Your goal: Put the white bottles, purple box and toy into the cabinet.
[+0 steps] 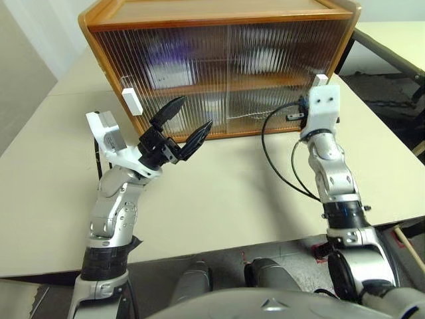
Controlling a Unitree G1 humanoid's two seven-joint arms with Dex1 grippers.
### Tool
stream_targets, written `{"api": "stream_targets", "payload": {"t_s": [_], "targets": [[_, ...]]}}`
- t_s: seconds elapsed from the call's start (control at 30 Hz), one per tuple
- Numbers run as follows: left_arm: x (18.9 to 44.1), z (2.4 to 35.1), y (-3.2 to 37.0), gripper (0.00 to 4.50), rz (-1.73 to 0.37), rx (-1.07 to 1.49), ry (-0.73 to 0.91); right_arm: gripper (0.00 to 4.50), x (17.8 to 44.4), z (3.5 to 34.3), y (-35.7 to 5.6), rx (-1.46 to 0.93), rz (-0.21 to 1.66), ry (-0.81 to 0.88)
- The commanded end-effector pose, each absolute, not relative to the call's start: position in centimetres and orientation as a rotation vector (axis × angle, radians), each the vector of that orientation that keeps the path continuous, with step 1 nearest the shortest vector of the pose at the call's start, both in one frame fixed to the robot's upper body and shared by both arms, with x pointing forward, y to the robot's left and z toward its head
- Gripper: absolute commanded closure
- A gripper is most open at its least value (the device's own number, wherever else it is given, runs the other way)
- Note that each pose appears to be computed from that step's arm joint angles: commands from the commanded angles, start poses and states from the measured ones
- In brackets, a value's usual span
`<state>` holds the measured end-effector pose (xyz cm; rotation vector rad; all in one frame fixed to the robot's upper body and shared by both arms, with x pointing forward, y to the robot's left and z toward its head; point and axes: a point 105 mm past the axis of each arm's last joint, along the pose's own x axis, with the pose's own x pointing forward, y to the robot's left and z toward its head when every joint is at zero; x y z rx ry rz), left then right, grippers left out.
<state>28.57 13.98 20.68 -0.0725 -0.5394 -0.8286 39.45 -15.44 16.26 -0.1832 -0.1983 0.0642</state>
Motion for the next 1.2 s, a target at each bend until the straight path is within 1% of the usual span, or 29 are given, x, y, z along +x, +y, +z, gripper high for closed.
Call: {"api": "stream_targets", "payload": {"t_s": [0.03, 0.07, 0.2, 0.23, 0.27, 0.3, 0.33, 0.47, 0.53, 0.6, 0.77, 0.83, 0.9, 1.03, 1.2], "targets": [[28.5, 19.6, 14.1, 0.0, -0.816, -0.063, -0.506, 2.78, 37.9, 16.1, -14.4, -0.106, 0.274, -0.229], [28.4, 19.2, 14.4, 0.0, -0.799, -0.068, -0.499, 2.49, 37.2, 15.5, -14.7, -0.091, 0.299, -0.219], [28.1, 18.1, 15.1, 0.0, -0.743, -0.074, -0.478, 0.94, 35.5, 13.7, -15.7, -0.06, 0.34, -0.194], [28.0, 17.5, 15.5, 0.0, -0.708, -0.075, -0.471, 0.63, 34.7, 13.0, -16.1, -0.071, 0.346, -0.191], [27.8, 17.2, 15.8, 0.0, -0.683, -0.076, -0.467, 0.2, 34.1, 12.5, -16.3, -0.079, 0.351, -0.19], [27.8, 16.6, 16.7, 0.0, -0.607, -0.084, -0.459, 0.01, 33.2, 11.6, -16.7, -0.102, 0.342, -0.191], [27.8, 16.0, 17.7, 0.0, -0.523, -0.09, -0.445, 0.01, 32.3, 11.0, -16.8, -0.129, 0.341, -0.193], [27.6, 13.9, 20.4, 0.0, -0.287, -0.07, -0.383, 0.01, 30.3, 9.7, -16.9, -0.15, 0.345, -0.199], [26.6, 11.9, 22.9, 0.0, -0.108, -0.04, -0.321, 0.01, 29.5, 8.9, -16.9, -0.113, 0.324, -0.184], [25.6, 10.4, 24.1, 0.0, -0.017, -0.011, -0.272, 0.01, 29.3, 8.5, -17.2, -0.081, 0.294, -0.172], [22.3, 6.1, 24.9, 0.0, 0.066, 0.03, -0.12, 0.01, 29.6, 8.3, -18.5, -0.076, 0.258, -0.171], [21.5, 5.2, 24.6, 0.0, 0.079, 0.008, -0.09, 0.01, 29.6, 8.2, -19.1, -0.08, 0.241, -0.175], [21.2, 5.1, 24.0, 0.0, 0.075, -0.003, -0.09, 0.01, 29.2, 8.0, -19.7, -0.08, 0.223, -0.175], [21.5, 5.4, 22.8, 0.0, 0.046, -0.017, -0.107, 0.01, 28.5, 7.6, -20.1, -0.086, 0.216, -0.171], [21.8, 5.5, 22.3, 0.0, 0.049, -0.025, -0.117, 0.01, 28.4, 8.0, -20.1, -0.089, 0.21, -0.183]]}}
